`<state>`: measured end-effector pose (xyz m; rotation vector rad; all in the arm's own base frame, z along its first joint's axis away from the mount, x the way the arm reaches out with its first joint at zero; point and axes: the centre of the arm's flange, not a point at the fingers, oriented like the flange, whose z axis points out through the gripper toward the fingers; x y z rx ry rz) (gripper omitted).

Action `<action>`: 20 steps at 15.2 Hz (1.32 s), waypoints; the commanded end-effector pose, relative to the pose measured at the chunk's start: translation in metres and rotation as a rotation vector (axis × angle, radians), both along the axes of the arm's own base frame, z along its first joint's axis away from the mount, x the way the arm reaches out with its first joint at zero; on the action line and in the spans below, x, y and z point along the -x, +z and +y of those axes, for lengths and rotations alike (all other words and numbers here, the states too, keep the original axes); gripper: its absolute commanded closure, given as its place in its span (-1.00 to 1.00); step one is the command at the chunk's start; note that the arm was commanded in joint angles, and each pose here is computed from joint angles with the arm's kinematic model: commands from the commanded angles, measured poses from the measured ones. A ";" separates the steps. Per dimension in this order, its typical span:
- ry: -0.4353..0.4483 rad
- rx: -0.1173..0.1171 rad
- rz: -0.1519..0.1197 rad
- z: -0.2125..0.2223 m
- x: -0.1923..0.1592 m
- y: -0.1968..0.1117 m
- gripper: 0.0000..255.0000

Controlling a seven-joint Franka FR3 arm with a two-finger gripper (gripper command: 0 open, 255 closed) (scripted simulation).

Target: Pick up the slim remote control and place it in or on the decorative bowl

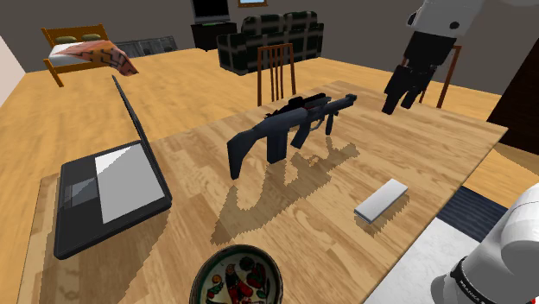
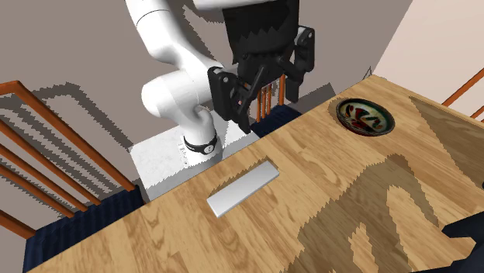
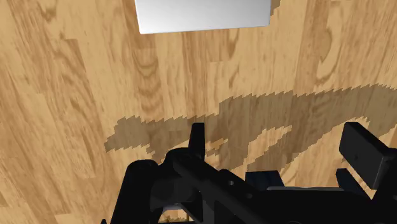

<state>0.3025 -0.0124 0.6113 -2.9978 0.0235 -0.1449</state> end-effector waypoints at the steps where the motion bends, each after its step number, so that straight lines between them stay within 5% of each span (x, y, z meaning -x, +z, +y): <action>1: 0.000 0.000 0.000 0.000 0.000 0.000 -1.00; 20: -1.369 0.071 0.183 0.008 0.023 -0.241 -1.00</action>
